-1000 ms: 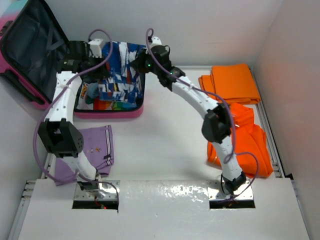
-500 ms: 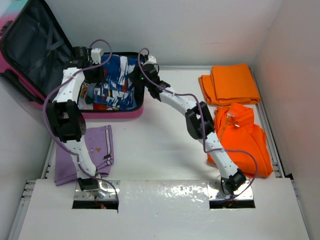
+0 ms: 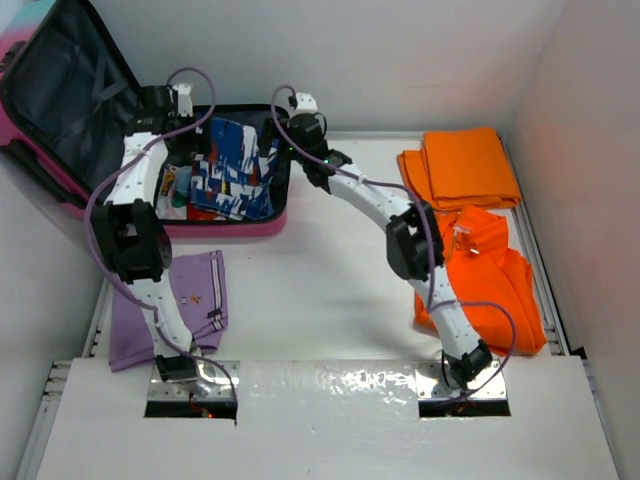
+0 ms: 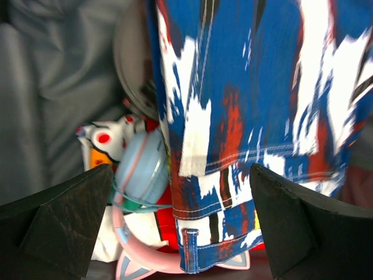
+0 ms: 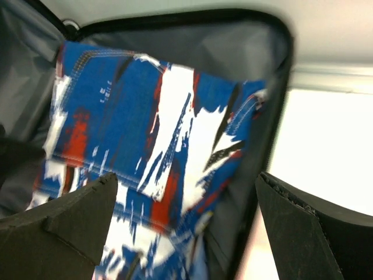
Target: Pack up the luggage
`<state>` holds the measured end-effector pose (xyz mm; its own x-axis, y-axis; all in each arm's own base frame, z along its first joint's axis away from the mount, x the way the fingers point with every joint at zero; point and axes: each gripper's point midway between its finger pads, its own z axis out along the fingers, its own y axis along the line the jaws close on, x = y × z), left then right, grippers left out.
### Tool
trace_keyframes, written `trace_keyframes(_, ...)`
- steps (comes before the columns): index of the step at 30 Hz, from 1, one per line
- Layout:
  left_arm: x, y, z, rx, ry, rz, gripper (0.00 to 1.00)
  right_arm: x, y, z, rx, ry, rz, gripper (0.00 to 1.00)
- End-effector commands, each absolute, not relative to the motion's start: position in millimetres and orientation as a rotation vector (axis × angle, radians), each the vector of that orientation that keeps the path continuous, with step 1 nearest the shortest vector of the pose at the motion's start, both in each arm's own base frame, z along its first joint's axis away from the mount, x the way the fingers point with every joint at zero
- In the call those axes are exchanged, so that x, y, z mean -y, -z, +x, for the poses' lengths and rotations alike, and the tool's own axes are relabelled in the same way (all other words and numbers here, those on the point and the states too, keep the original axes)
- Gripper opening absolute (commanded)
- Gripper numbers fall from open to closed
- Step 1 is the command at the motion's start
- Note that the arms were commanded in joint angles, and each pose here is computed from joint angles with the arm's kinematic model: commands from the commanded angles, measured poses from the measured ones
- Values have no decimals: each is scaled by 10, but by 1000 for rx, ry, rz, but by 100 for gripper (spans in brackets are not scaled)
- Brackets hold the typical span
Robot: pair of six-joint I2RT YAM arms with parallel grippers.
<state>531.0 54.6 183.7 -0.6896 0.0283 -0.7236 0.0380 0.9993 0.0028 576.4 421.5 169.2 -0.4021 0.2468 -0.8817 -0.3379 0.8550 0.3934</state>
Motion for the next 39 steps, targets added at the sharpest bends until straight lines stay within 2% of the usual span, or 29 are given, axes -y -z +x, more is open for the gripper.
trace_keyframes(1,-607,-2766,5365,-2126,-21,-6,100,-3772,-2944,5485,-1736,-523,-111,99)
trace_keyframes(5,-651,-3377,4938,-2053,-90,-5,100,-3486,-2887,4847,-1825,-458,-130,99)
trace_keyframes(6,-691,-3434,4820,-2049,-115,-6,100,-3548,-2499,4569,-1911,-451,-173,99)
trace_keyframes(8,-888,-3451,4455,-2071,-186,-33,100,-3627,-2457,4200,-1931,-484,-219,99)
trace_keyframes(9,-974,-3439,4332,-2083,-207,-55,100,-3808,-2202,3892,-1979,-500,-303,94)
trace_keyframes(11,-1308,-3279,3944,-2157,-261,-146,100,-4040,-2028,3610,-2023,-558,-376,52)
trace_keyframes(12,-1538,-3207,3768,-2182,-277,-212,100,-4269,-1936,3377,-2060,-657,-402,38)
trace_keyframes(13,-1613,-2982,3579,-2260,-272,-233,99,-4409,-1860,3252,-2084,-713,-420,33)
trace_keyframes(15,-1703,-2894,3271,-2299,-276,-262,93,-4732,-1593,2978,-2154,-804,-455,58)
trace_keyframes(16,-1771,-2746,2995,-2350,-290,-283,82,-4868,-1545,2840,-2170,-860,-498,69)
trace_keyframes(19,-1832,-2403,2469,-2467,-297,-303,64,-5170,-1337,2537,-2199,-900,-589,80)
trace_keyframes(20,-1903,-2184,2236,-2538,-286,-333,63,-5247,-1214,2435,-2229,-915,-591,81)
trace_keyframes(22,-2036,-1993,2016,-2585,-300,-383,64,-5300,-1075,2366,-2276,-940,-567,81)
trace_keyframes(24,-2200,-1798,1853,-2624,-328,-435,69,-5376,-969,2326,-2335,-977,-511,81)
trace_keyframes(26,-2329,-1511,1689,-2677,-317,-484,74,-5428,-618,2253,-2438,-959,-497,81)
trace_keyframes(27,-2328,-1334,1634,-2706,-296,-483,76,-5552,-670,2270,-2432,-991,-498,80)
trace_keyframes(28,-2327,-1197,1622,-2733,-279,-481,78,-5573,-389,2223,-2494,-962,-514,80)
trace_keyframes(31,-2327,-797,1530,-2792,-282,-473,78,-5767,-255,2143,-2527,-1041,-492,78)
trace_keyframes(36,-2357,-447,1551,-2816,-246,-508,78,-5703,39,2053,-2629,-1042,-379,76)
trace_keyframes(39,-2346,-266,1593,-2838,-172,-545,70,-5680,188,1973,-2694,-1045,-318,76)
